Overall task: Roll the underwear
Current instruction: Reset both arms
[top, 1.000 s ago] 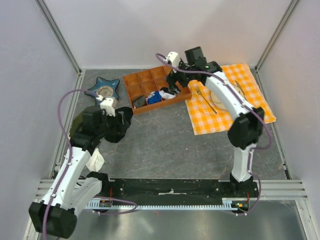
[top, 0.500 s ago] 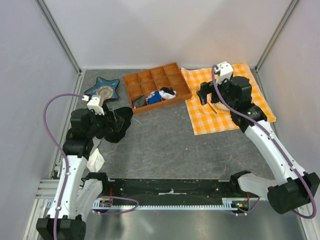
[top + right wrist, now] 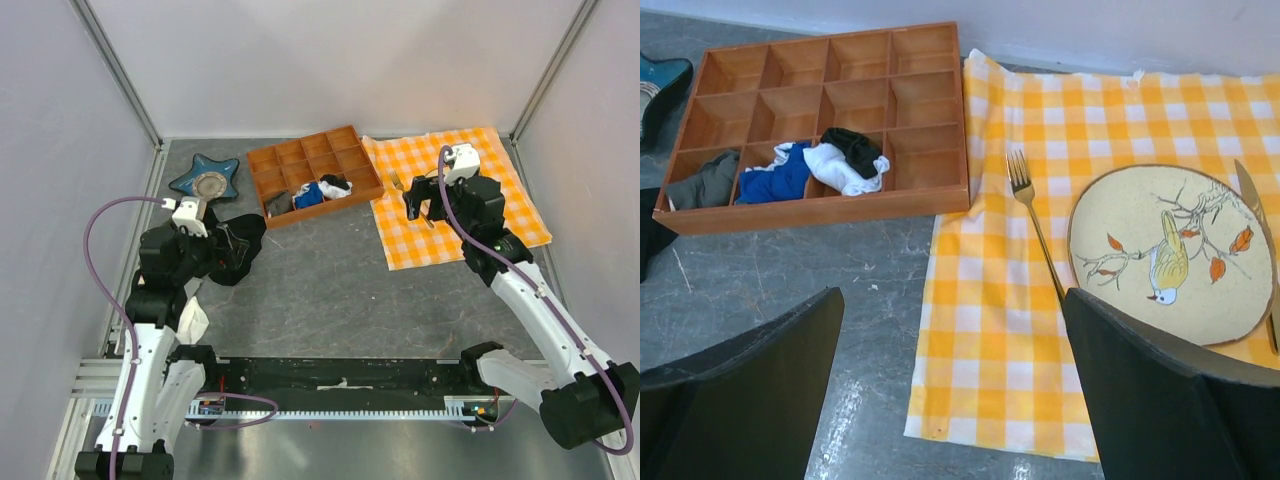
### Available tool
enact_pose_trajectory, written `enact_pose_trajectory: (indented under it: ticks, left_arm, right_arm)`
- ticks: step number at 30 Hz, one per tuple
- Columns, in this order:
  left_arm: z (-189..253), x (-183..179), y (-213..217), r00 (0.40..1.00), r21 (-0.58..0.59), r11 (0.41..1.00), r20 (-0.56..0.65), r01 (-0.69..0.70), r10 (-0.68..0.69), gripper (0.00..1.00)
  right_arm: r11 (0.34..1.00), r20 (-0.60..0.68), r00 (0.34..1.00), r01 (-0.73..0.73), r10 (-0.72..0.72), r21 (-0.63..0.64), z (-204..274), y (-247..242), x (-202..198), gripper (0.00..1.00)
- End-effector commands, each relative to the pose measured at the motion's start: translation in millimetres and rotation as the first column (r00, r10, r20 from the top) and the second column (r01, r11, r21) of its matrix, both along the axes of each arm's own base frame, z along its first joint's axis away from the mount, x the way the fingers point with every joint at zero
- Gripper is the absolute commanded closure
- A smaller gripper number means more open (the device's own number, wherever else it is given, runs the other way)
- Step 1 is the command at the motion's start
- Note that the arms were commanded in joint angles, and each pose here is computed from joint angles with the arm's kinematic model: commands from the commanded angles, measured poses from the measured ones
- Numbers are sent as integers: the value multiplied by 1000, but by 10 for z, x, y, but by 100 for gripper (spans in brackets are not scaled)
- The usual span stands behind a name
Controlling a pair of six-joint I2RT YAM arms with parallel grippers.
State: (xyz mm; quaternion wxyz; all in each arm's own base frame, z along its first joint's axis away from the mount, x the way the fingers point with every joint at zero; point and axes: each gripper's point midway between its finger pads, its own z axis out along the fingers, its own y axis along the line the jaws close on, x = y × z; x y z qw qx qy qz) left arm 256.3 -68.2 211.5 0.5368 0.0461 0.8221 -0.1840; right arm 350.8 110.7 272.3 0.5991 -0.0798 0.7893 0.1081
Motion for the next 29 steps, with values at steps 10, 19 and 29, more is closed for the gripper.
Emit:
enact_pose_trajectory:
  ticks: [10, 19, 29]
  left_arm:
    - [68, 23, -26, 999, -10, 1000, 40, 4, -4, 7]
    - [58, 32, -8, 999, -6, 1000, 40, -6, 6, 7]
    - [43, 34, -10, 999, -5, 1000, 35, -6, 6, 7]
  right_arm:
    - [996, 40, 999, 31, -34, 86, -81, -86, -14, 2]
    - [992, 83, 995, 40, -50, 119, 17, -136, -105, 2]
    - [989, 130, 988, 60, -77, 133, 159, -213, -188, 2]
